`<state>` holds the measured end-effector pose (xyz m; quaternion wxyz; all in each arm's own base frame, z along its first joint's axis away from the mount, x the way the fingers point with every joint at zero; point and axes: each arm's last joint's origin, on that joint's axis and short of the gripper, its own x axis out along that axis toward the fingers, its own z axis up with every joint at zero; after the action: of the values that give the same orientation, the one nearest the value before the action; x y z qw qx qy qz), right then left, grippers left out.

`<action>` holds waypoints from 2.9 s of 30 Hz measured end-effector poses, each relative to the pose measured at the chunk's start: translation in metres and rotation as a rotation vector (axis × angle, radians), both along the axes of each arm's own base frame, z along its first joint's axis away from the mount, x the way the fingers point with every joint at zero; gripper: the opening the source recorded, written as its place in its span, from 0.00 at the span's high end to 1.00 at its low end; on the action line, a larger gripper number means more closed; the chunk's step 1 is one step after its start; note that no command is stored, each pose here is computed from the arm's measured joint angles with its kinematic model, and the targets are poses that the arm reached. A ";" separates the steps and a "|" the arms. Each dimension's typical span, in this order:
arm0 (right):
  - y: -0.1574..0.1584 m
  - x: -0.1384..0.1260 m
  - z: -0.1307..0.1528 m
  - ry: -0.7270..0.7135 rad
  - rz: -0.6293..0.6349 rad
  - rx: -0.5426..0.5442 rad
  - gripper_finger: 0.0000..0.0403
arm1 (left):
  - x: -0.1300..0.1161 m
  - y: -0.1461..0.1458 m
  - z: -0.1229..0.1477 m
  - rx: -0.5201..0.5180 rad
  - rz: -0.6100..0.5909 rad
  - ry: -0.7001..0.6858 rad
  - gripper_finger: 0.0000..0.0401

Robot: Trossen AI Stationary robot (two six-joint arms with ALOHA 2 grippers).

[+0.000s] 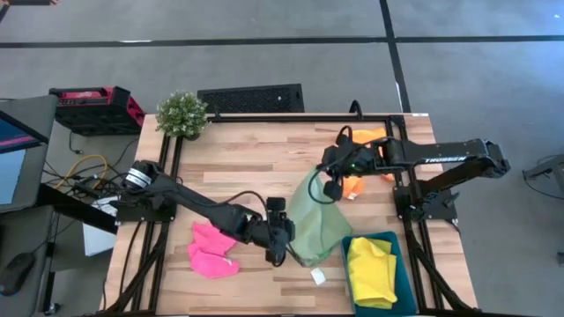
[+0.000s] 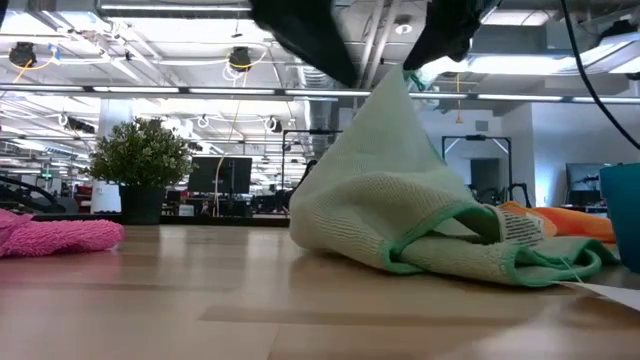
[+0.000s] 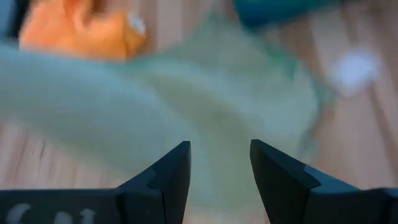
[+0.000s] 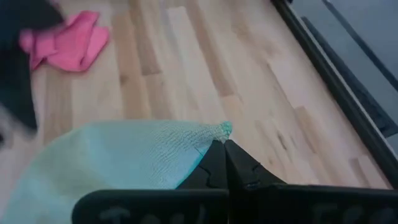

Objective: Fold microfiber towels
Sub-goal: Fold the green microfiber towel

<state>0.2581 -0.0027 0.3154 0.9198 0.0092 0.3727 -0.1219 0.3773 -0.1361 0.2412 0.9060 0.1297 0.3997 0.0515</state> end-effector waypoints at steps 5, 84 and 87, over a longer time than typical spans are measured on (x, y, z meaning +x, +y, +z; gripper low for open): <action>-0.008 0.001 0.002 -0.021 -0.027 0.004 0.99 | 0.011 0.006 -0.026 0.018 0.011 -0.015 0.60; -0.051 -0.021 0.018 -0.065 -0.162 -0.032 0.99 | 0.028 -0.008 -0.061 0.333 0.146 -0.104 1.00; -0.051 -0.032 0.022 -0.048 -0.168 -0.032 0.99 | 0.018 -0.002 -0.036 0.336 0.182 -0.120 1.00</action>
<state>0.2262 -0.0533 0.3372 0.9151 0.0289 0.3465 -0.2043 0.3949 -0.1381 0.2057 0.8855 0.2390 0.3407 0.2066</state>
